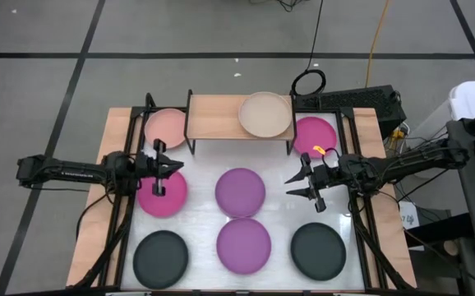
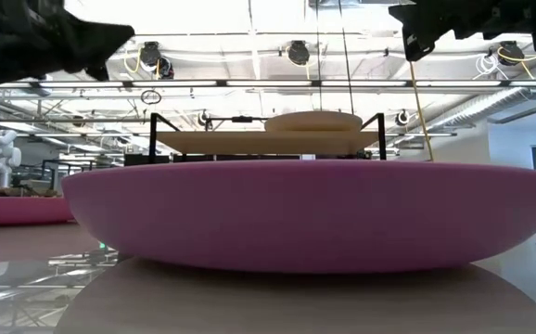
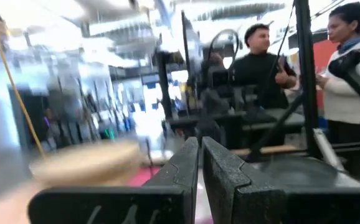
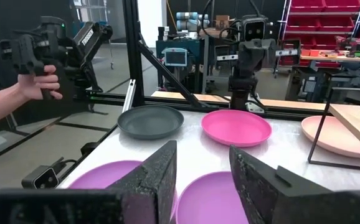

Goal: Place and stack plates onto a shelf
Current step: Stack the left pink plate on top of the brown plate on the shelf

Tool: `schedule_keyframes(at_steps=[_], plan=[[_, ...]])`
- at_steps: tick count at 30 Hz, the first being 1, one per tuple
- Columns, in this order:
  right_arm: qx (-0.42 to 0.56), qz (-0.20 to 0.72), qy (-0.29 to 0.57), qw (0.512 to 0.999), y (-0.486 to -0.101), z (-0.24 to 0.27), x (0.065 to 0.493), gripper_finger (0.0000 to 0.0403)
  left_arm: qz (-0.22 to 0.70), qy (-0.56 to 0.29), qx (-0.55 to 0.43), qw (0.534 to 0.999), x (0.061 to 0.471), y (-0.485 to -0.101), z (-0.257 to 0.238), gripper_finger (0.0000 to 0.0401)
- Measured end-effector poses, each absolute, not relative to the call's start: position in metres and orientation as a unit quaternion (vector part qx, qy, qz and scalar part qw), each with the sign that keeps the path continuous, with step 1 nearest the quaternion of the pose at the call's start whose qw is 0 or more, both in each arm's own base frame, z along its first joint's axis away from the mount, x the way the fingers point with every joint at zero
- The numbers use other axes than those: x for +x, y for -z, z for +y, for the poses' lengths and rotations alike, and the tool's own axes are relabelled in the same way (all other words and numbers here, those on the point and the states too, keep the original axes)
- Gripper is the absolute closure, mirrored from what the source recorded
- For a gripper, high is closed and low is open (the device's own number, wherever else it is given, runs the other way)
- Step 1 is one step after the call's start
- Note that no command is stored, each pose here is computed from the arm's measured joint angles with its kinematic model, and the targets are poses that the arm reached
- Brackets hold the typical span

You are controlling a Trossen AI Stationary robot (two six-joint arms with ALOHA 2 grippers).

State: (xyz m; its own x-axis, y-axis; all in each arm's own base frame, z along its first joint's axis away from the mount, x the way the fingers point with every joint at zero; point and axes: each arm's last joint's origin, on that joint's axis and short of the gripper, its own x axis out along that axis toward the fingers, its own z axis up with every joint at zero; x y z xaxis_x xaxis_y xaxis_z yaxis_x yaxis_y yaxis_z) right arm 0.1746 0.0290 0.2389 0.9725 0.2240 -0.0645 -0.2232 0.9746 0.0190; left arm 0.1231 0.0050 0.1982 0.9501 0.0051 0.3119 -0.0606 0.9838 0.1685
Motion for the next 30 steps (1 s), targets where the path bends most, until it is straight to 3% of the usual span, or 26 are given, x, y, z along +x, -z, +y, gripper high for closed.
schedule_keyframes(at_steps=[8, 16, 25, 30], plan=[[0.006, 0.034, -0.113, 0.993, -0.239, 0.029, 0.175, 0.0271, -0.217, -0.016, 0.123, 0.968, 0.119, -0.209, 0.004, 0.0375], [0.007, 0.046, -0.112, 0.993, -0.237, 0.029, 0.174, 0.0271, -0.240, -0.079, 0.034, 0.967, 0.116, -0.214, 0.009, 0.0375], [0.008, 0.046, -0.112, 0.993, -0.236, 0.029, 0.175, 0.0271, -0.173, -0.109, -0.005, 0.979, 0.122, -0.201, 0.011, 0.0375], [0.003, 0.045, -0.105, 0.993, -0.236, 0.029, 0.175, 0.0271, -0.111, -0.098, 0.010, 0.989, 0.131, -0.221, 0.008, 0.0375]])
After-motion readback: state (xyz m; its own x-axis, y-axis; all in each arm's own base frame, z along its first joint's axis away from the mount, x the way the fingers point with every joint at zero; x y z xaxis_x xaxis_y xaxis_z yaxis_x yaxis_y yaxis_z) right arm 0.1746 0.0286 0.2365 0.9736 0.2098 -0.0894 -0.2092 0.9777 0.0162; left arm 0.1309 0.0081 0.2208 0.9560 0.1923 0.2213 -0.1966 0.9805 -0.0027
